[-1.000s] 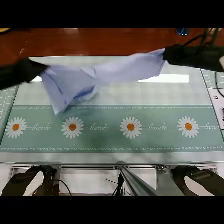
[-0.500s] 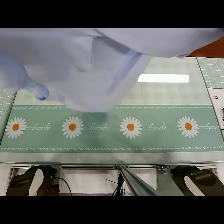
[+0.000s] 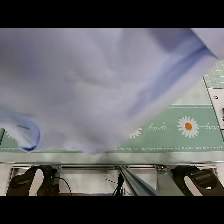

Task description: Fold the shirts.

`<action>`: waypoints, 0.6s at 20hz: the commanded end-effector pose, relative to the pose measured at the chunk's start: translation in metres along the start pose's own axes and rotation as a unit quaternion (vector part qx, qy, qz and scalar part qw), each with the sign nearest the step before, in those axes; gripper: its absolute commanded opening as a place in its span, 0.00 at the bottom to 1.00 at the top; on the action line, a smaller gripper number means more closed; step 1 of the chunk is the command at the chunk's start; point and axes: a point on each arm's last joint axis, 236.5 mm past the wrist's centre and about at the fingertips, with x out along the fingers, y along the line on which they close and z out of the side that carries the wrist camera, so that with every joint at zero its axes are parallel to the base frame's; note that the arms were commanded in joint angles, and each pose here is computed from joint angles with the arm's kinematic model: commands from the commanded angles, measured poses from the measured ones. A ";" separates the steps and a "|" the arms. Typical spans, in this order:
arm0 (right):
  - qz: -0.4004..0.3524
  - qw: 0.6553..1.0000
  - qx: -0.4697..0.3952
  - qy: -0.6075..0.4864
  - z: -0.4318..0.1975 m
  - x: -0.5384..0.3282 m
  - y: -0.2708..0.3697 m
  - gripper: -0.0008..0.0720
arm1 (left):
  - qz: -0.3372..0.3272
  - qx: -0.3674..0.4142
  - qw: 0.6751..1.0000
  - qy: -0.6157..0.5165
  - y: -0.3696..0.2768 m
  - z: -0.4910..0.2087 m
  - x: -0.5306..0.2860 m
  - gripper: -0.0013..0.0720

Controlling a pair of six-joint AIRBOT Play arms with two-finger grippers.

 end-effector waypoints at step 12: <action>0.028 0.884 -0.077 0.460 -0.247 0.163 0.013 0.04 | 0.017 -0.242 0.912 0.330 0.102 -0.268 0.055 0.05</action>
